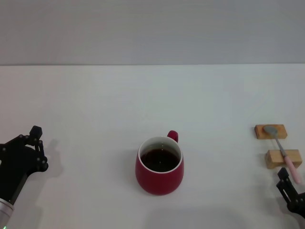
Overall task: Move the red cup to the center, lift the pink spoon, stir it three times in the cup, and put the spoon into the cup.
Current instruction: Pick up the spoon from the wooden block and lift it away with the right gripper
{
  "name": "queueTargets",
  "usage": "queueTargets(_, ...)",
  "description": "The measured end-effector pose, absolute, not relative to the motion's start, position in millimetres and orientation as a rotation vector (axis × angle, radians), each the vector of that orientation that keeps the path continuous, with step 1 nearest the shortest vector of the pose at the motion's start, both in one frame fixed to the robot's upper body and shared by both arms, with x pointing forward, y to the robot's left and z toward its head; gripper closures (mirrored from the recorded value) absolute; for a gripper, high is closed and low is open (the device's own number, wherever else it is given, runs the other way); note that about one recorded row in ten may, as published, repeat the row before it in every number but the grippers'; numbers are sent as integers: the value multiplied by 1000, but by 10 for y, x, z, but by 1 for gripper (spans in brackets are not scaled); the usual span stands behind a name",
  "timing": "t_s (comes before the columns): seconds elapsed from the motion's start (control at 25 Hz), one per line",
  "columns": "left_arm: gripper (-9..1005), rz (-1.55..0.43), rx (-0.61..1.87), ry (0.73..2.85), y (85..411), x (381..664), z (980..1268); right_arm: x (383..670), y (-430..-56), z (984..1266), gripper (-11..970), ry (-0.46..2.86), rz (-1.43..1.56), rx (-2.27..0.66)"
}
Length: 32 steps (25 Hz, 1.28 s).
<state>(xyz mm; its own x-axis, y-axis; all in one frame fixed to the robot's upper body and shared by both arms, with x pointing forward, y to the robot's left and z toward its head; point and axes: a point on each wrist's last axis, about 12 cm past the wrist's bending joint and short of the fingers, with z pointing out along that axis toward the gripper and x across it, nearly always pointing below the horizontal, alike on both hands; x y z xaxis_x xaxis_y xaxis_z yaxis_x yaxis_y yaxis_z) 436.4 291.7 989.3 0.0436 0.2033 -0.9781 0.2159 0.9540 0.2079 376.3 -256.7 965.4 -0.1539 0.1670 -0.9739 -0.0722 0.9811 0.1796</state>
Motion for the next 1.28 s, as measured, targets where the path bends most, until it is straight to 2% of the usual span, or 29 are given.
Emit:
queueTargets(0.64, 998, -9, 339, 1534, 2921, 4362, 9895, 3774, -2538, 9660, 241, 1711, 227, 51)
queueTargets(0.88, 998, -9, 341, 1533, 2921, 4364, 9896, 3769, -2546, 9656, 468, 1715, 225, 54)
queueTargets(1.08, 998, -11, 347, 1532, 2917, 4375, 9899, 3763, -2558, 9652, 509, 1718, 217, 65)
queueTargets(1.28, 998, -9, 346, 1533, 2919, 4376, 9898, 3763, -2570, 9649, 509, 1718, 212, 73)
